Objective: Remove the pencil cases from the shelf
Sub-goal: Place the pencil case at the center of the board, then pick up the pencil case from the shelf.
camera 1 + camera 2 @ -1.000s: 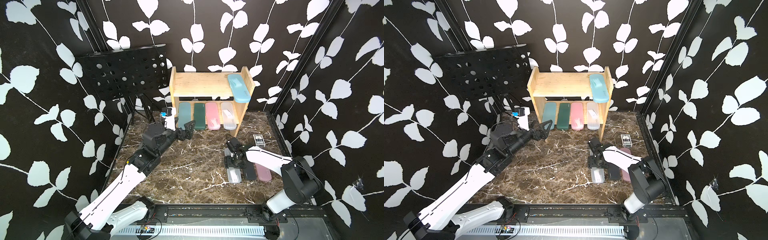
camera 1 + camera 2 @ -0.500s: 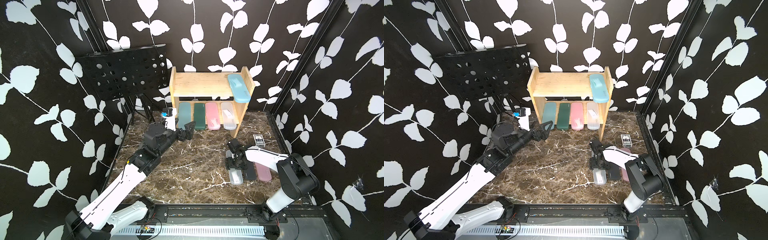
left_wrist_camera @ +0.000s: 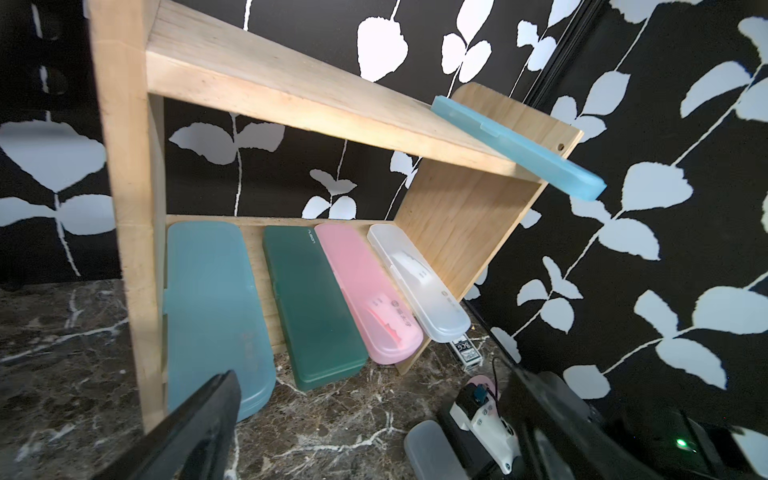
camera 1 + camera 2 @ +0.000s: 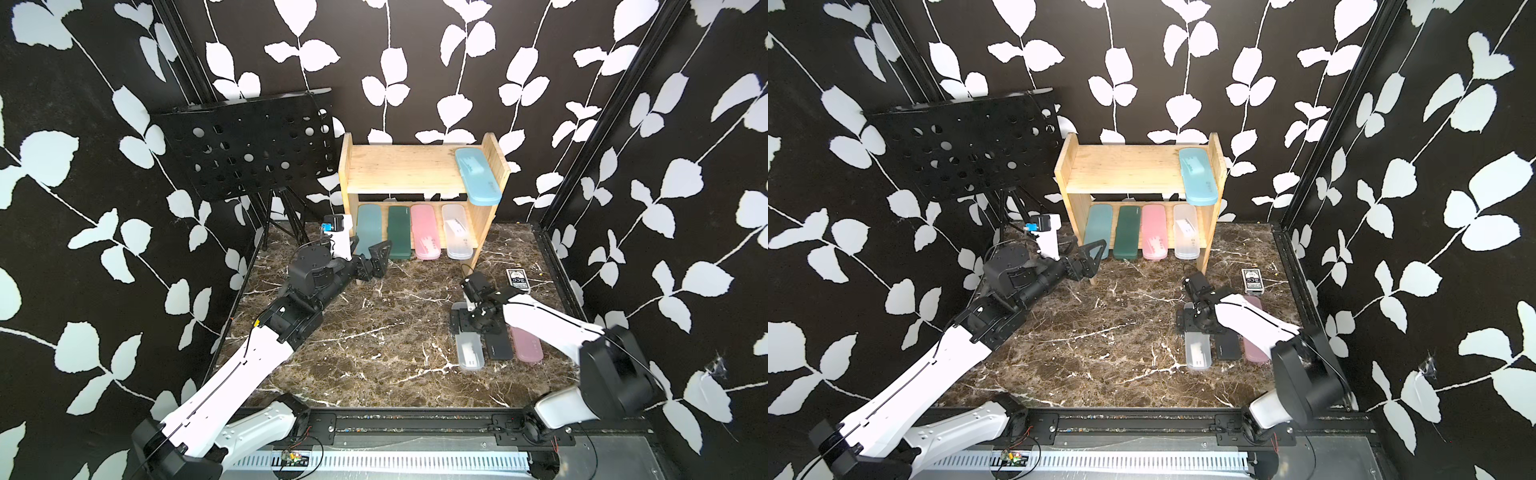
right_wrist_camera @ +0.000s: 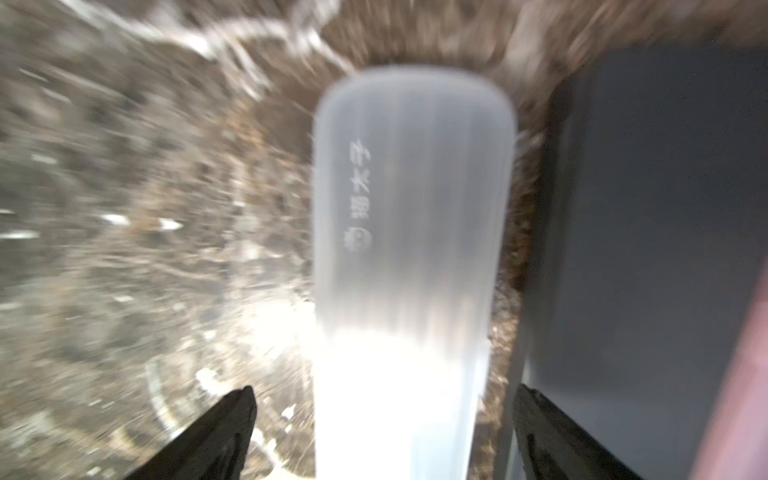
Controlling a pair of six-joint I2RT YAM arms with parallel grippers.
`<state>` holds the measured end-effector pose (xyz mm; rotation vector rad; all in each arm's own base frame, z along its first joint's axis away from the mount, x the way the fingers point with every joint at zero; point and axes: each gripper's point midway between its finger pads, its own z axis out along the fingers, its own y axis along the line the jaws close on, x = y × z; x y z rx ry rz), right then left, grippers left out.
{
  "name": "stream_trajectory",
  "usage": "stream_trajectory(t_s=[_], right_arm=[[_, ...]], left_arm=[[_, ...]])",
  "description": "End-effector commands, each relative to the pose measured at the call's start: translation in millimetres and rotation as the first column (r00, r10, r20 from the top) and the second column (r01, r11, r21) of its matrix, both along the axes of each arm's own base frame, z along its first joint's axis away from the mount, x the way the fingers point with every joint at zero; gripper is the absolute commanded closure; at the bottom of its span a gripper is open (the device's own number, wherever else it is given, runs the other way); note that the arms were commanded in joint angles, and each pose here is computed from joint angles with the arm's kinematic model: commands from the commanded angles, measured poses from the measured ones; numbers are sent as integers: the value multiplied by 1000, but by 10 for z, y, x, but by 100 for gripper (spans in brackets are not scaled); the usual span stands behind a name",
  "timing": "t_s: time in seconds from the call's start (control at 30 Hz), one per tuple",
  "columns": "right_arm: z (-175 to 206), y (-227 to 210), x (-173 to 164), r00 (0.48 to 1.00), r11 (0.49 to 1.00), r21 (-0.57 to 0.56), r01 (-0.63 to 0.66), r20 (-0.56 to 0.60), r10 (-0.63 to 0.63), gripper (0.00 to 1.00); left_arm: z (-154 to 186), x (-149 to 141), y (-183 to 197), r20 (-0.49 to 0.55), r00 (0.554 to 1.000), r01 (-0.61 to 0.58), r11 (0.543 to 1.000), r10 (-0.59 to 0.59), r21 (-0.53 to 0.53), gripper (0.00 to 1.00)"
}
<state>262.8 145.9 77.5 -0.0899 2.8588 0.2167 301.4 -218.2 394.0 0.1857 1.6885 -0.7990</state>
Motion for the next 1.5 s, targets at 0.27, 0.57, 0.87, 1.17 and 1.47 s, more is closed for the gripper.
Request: stream_trajectory(t_s=[0.27, 0.57, 0.87, 1.17, 1.47], right_arm=[[1347, -356, 155, 948, 992, 58, 111, 294, -124, 1], [1477, -594, 122, 937, 974, 114, 195, 272, -220, 1], [1520, -644, 159, 937, 972, 132, 196, 268, -225, 1], [1580, -678, 166, 934, 972, 141, 189, 281, -222, 1], [1590, -684, 150, 934, 971, 149, 187, 280, -222, 1]], left_arm=[[755, 265, -1078, -157, 876, 305, 776, -456, -551, 1], [967, 530, -1751, -230, 786, 329, 704, -573, -629, 2], [869, 614, -2227, -264, 744, 351, 695, -614, -627, 4], [907, 629, -2412, -263, 734, 366, 691, -626, -624, 21], [888, 551, -2506, -271, 717, 372, 681, -642, -630, 38]])
